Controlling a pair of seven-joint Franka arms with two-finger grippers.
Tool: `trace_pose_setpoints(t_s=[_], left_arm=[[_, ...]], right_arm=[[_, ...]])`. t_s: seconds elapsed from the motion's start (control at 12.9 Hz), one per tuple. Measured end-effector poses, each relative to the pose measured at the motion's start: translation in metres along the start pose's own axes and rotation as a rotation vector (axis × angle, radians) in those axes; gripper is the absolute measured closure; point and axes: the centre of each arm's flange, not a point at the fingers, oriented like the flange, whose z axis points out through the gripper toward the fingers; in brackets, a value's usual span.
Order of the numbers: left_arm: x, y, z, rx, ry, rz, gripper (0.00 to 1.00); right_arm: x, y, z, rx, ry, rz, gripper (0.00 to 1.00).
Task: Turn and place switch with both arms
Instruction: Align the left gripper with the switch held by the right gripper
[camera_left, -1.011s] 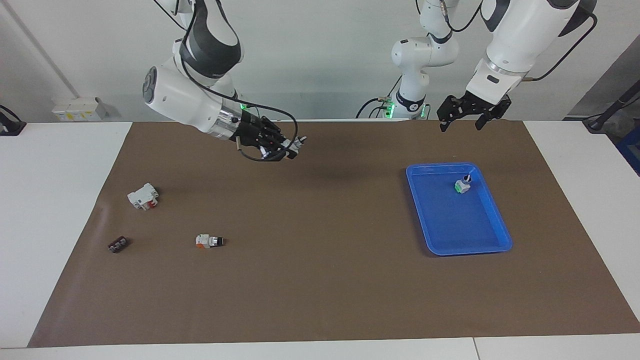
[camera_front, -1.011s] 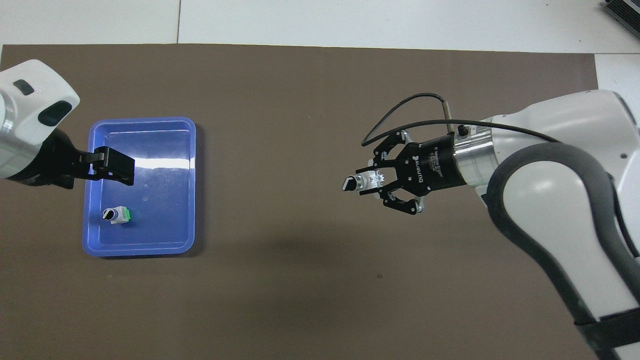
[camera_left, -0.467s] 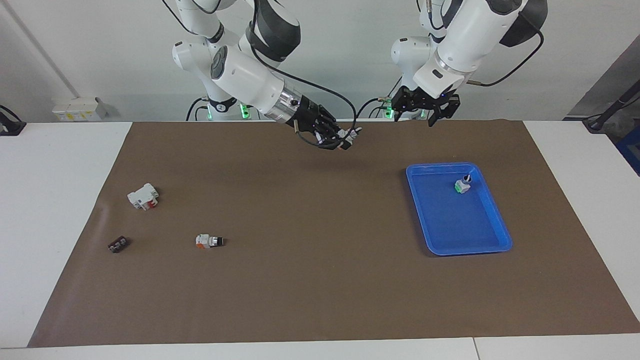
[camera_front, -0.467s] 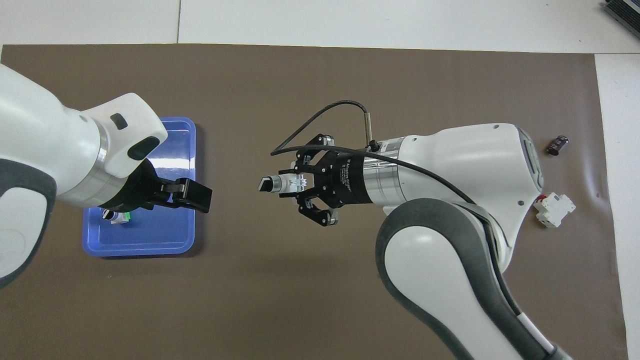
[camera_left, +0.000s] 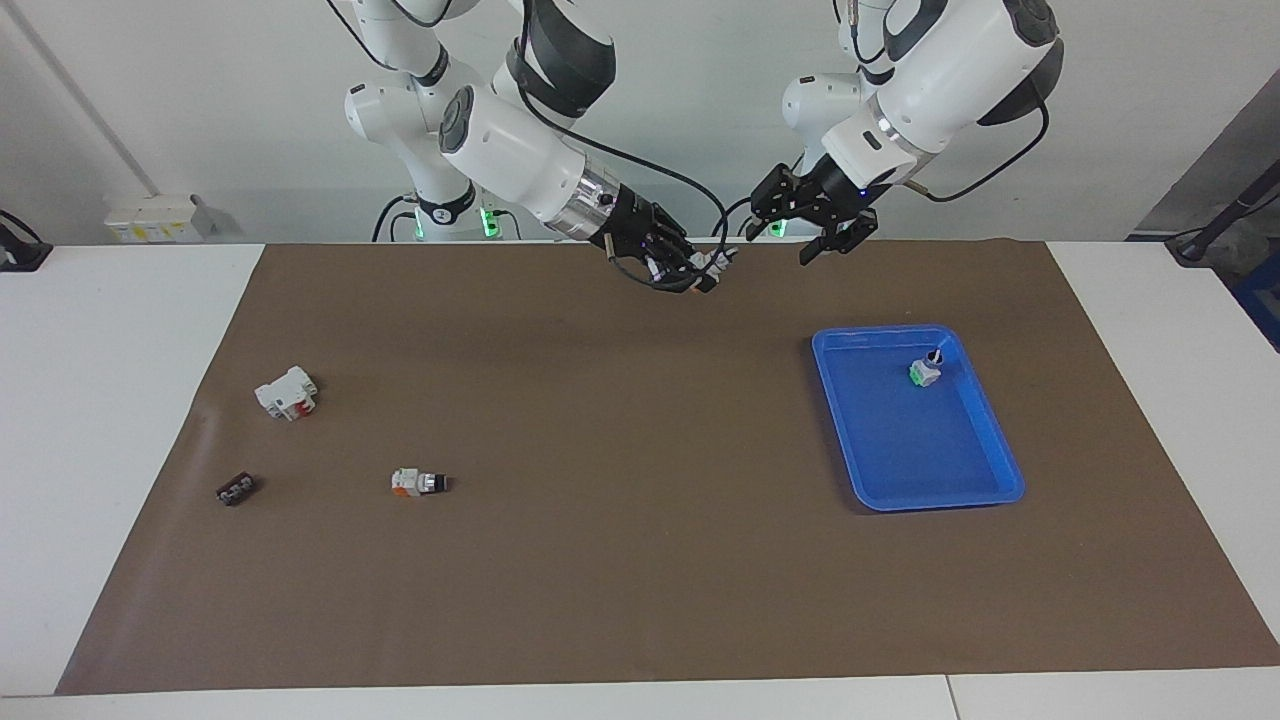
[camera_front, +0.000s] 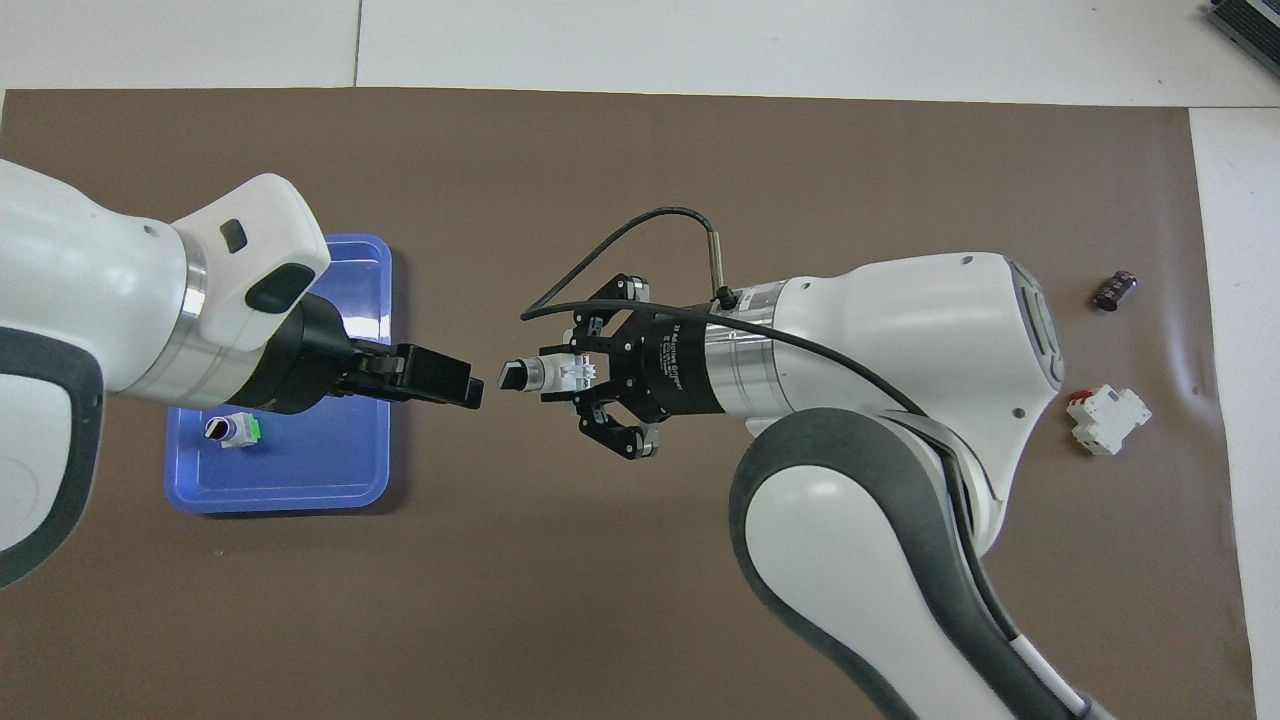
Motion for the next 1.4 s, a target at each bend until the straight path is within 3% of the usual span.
trace_pose_setpoints(t_s=[0.16, 0.23, 0.31, 0.47, 0.7, 1.4], left_arm=[[0.002, -0.004, -0.007, -0.077, 0.014, 0.055, 0.18], [0.002, -0.004, -0.007, -0.092, 0.021, 0.103, 0.26], [0.004, -0.005, -0.004, -0.101, 0.040, 0.140, 0.26], [0.006, -0.009, 0.007, -0.150, 0.120, 0.158, 0.42], [0.001, -0.012, 0.017, -0.225, 0.187, 0.153, 0.47], [-0.006, -0.007, 0.016, -0.264, 0.186, 0.191, 0.59]], right_arm=[[0.001, 0.000, 0.001, -0.001, 0.001, 0.001, 0.67], [0.001, 0.000, 0.001, -0.001, 0.001, 0.001, 0.67], [0.001, 0.000, 0.001, -0.002, 0.001, 0.001, 0.67], [0.000, 0.000, 0.001, -0.001, 0.000, 0.001, 0.67], [0.000, -0.001, 0.000, 0.000, -0.003, 0.003, 0.67], [-0.001, -0.001, 0.000, 0.001, -0.004, 0.004, 0.67]])
